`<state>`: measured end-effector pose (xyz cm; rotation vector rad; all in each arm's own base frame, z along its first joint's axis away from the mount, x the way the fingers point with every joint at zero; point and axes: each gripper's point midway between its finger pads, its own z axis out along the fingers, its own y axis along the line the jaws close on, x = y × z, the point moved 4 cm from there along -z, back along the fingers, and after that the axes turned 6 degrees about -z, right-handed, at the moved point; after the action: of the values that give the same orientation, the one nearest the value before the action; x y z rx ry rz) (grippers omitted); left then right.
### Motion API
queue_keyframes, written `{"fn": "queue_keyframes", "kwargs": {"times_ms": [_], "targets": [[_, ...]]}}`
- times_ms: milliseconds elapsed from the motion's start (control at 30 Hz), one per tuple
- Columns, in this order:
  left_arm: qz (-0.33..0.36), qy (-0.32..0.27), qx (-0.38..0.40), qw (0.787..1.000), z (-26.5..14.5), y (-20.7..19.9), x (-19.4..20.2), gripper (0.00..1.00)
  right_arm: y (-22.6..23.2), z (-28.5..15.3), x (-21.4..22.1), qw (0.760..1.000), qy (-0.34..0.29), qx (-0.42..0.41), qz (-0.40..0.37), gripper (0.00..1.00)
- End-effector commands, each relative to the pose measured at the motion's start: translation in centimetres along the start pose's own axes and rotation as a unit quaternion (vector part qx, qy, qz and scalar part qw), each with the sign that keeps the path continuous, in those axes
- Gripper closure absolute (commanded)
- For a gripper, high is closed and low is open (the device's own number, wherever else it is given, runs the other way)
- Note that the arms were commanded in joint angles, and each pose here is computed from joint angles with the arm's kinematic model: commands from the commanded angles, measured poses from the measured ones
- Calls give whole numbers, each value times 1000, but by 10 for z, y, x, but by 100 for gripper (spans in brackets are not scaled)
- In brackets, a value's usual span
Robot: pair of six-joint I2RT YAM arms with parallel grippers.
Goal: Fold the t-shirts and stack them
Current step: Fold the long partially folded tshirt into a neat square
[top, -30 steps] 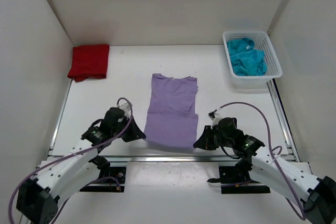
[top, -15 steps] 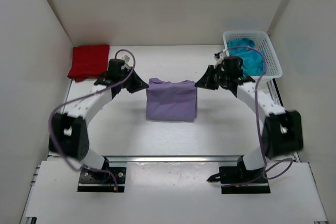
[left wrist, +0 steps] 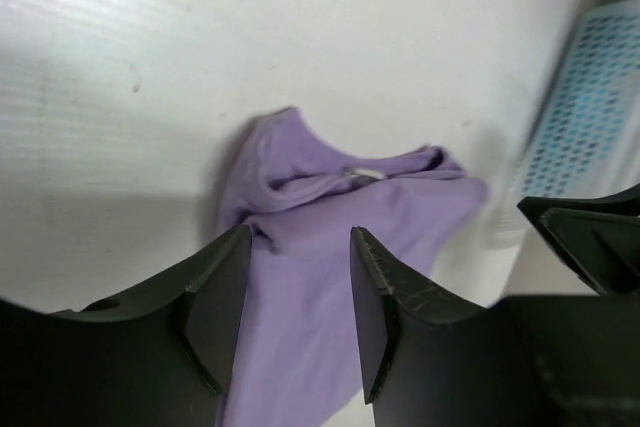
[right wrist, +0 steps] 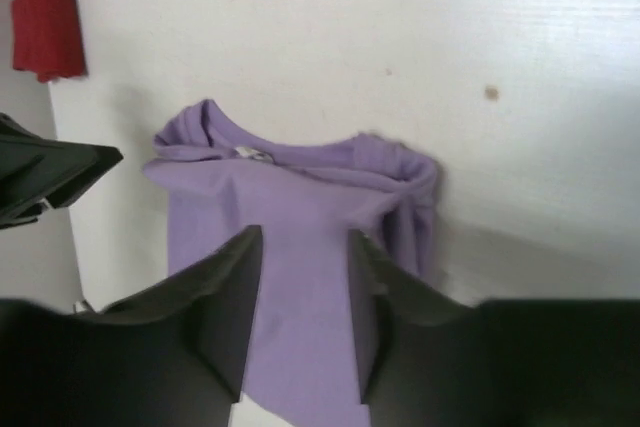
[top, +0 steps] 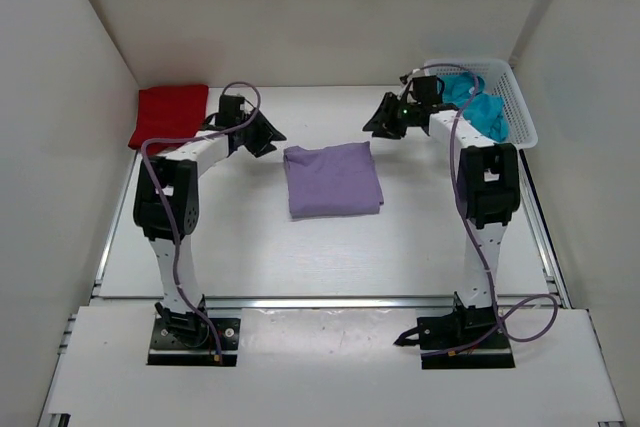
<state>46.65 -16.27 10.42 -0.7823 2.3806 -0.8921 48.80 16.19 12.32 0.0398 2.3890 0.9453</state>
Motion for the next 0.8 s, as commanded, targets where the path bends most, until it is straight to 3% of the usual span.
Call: {"fn": "queue_keyframes", "kwargs": {"times_ms": [0, 133, 167, 200, 267, 333, 500, 600, 767], "targets": [[16, -70, 86, 994, -47, -58, -26, 44, 42, -23, -44, 997, -48, -23, -57, 60], [66, -22, 102, 992, -56, -65, 34, 49, 40, -38, -18, 994, -54, 44, -89, 57], [84, -5, 100, 991, -55, -58, 62, 49, 60, -49, -18, 990, -85, 24, -110, 63], [95, -5, 111, 989, -57, -61, 72, 50, 49, -40, 20, 994, -52, 25, -90, 76], [102, 16, 89, 991, -52, -27, 112, 51, 44, -40, 66, 996, -38, 1, -83, 90], [99, 22, 83, 991, -47, -7, 128, 52, 41, -37, 96, 997, -18, -14, -74, 100], [76, 62, 35, 995, -40, 60, 161, 55, 1, -26, 160, 998, 41, -15, -35, 100], [77, 85, 25, 993, -45, 83, 180, 56, -7, -30, 179, 999, 45, -14, -19, 100], [72, 96, 89, 989, -71, 57, 182, 57, 9, -44, 187, 997, 53, -21, -51, 100]]}}
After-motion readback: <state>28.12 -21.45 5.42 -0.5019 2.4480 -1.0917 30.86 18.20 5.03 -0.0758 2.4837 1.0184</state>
